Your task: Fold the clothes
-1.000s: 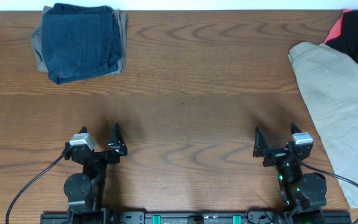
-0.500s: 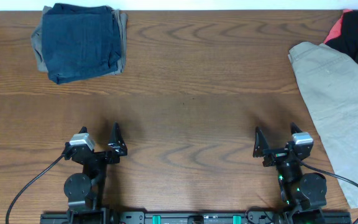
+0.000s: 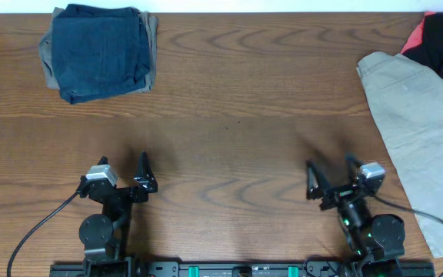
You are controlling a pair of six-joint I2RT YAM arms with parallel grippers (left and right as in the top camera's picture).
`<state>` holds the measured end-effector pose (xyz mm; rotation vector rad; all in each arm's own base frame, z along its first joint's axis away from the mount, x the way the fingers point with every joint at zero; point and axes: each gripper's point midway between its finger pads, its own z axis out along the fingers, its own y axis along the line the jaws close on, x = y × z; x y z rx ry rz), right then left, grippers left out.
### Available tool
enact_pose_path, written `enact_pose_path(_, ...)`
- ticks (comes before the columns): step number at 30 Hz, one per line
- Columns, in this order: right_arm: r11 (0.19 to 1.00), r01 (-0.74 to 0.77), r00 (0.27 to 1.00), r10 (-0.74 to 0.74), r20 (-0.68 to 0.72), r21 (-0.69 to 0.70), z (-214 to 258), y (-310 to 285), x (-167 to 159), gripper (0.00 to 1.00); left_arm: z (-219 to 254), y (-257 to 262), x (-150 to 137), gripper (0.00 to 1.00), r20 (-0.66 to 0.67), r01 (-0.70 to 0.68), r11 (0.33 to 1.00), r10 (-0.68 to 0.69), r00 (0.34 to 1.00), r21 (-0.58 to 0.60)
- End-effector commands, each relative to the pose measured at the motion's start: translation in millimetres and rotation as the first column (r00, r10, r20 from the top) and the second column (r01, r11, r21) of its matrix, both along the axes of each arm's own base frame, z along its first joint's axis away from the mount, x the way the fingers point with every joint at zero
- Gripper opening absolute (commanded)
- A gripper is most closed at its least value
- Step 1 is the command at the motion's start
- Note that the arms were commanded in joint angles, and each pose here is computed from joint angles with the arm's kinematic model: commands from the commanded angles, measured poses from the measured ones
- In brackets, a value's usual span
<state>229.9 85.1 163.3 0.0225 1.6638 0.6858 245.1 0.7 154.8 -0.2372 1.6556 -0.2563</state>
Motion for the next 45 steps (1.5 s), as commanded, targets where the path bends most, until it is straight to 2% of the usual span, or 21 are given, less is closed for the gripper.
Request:
enact_pose_path(1,0.883,-0.329,0.908,0.393,-0.144,0.334,2.2,55.6,-40.5,0.99,-15.9,-1.9,-0.8,0.98,-0.051,0.014,1.000,-0.014,0.999,0.000)
enact_pose_path(5,0.847,-0.304,0.899,0.407,-0.164,0.436,9.2,55.9,-40.6,0.99,-15.9,-1.9,-0.8,0.98,-0.051,0.014,1.000,-0.014,0.999,0.000)
enact_pose_path(9,0.845,-0.388,0.919,0.383,0.091,0.369,62.2,51.8,-43.4,0.99,-15.9,-1.9,-0.8,0.98,-0.051,0.014,1.000,-0.014,0.999,0.000)
enact_pose_path(11,0.853,-0.381,0.923,0.330,0.198,0.357,87.1,44.0,-43.6,0.99,-15.9,-1.9,-0.8,0.98,-0.051,0.014,1.000,-0.014,0.999,0.000)
enact_pose_path(15,0.886,-0.301,0.945,0.228,0.236,0.352,110.9,30.2,-35.3,0.99,-15.9,-1.9,-0.8,0.98,-0.051,0.014,1.000,-0.014,0.999,0.000)
enact_pose_path(18,0.942,-0.235,0.954,0.178,0.240,0.238,122.8,26.4,-23.3,0.99,-15.9,-1.9,-0.8,0.98,-0.051,0.014,1.000,-0.014,0.999,0.000)
enact_pose_path(21,0.993,-0.100,0.982,0.088,0.168,0.061,126.3,17.2,5.8,0.99,-15.9,-1.9,-0.8,0.98,-0.051,0.014,1.000,-0.014,0.999,0.000)
enact_pose_path(23,0.996,0.019,0.996,-0.012,0.089,-0.082,125.0,3.8,33.7,0.99,-15.9,-1.9,-0.8,0.98,-0.051,0.014,1.000,-0.014,0.999,0.000)
enact_pose_path(26,0.959,0.163,0.985,-0.173,-0.026,-0.233,124.7,-19.5,72.0,0.99,-15.9,-1.9,-0.8,0.98,-0.051,0.014,1.000,-0.014,0.999,0.000)
enact_pose_path(29,0.863,0.281,0.924,-0.361,-0.123,-0.419,127.5,-48.3,117.4,0.99,-15.9,-1.9,-0.8,0.98,-0.051,0.014,1.000,-0.014,0.999,0.000)
enact_pose_path(31,0.797,0.309,0.872,-0.455,-0.179,-0.520,125.9,-64.4,143.2,0.99,-15.9,-1.9,-0.8,0.98,-0.051,0.014,1.000,-0.014,0.999,0.000)
enact_pose_path(35,0.682,0.212,0.749,-0.573,-0.331,-0.700,107.1,-94.2,191.5,0.99,-15.9,-1.9,-0.8,0.98,-0.051,0.014,1.000,-0.014,0.999,0.000)
enact_pose_path(40,0.632,0.022,0.593,-0.632,-0.499,-0.774,63.5,-117.9,223.1,0.99,-15.9,-1.9,-0.8,0.98,-0.051,0.014,1.000,-0.014,0.999,0.000)
enact_pose_path(45,0.619,-0.040,0.529,-0.653,-0.542,-0.785,20.7,-130.2,245.2,0.99,-15.9,-1.9,-0.8,0.98,-0.051,0.014,1.000,-0.014,0.999,0.000)
